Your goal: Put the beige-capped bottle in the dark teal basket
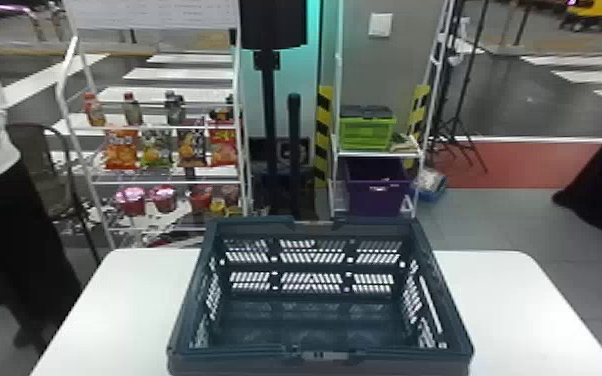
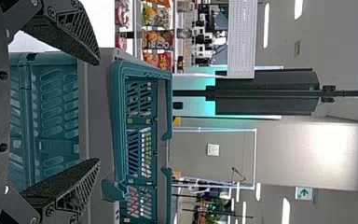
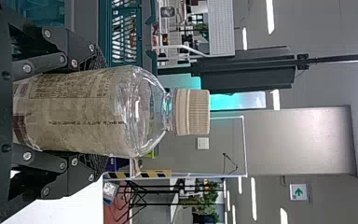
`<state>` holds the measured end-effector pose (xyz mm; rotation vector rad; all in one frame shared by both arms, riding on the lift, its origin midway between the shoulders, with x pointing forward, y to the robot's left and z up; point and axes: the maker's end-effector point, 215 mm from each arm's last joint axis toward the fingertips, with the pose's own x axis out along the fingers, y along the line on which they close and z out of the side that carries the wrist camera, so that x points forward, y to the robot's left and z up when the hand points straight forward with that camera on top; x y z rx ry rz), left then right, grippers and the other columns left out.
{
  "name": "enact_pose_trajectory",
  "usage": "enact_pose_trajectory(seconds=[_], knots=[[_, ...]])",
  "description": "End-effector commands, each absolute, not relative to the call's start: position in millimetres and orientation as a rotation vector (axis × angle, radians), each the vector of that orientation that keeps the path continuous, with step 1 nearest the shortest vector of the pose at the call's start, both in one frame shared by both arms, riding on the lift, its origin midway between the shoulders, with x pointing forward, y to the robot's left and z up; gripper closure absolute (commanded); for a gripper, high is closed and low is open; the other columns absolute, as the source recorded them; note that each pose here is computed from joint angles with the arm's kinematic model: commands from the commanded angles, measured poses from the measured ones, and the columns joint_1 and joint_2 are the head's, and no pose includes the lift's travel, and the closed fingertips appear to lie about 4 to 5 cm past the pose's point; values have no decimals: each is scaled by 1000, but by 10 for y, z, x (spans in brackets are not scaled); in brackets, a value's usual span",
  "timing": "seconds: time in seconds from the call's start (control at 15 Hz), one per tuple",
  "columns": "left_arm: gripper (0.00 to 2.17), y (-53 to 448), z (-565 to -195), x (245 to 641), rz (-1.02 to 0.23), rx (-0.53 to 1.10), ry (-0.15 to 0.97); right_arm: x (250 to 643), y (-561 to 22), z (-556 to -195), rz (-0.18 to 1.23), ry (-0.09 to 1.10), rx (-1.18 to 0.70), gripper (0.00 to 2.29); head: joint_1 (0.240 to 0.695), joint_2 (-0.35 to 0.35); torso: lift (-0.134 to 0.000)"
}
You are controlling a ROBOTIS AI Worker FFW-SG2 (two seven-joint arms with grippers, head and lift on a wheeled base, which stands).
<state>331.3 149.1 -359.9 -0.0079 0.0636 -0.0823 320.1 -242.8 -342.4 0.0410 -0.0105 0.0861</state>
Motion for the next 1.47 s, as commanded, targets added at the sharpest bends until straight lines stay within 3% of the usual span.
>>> enact_pose_trajectory(seconds=[0.0,0.53,0.8,1.07,1.4], knots=[[151,1491,-3598,3313,-82,-8,63,3196,-2428,-3425,85,-10,42,1720,499,0,0],[151,1496,-3597,3310,-82,-8,60,3211,-2424,-3390,86,-16,42,1720,499,0,0],[151,1502,-3588,3314,-81,-8,58,3298,-2380,-3073,96,-65,42,1720,499,0,0],[151,1504,-3564,3293,-82,-13,49,3569,-2313,-2808,112,-66,44,1720,499,0,0],[151,1513,-3522,3239,-81,-25,34,4070,-2093,-2801,152,48,66,1720,499,0,0]])
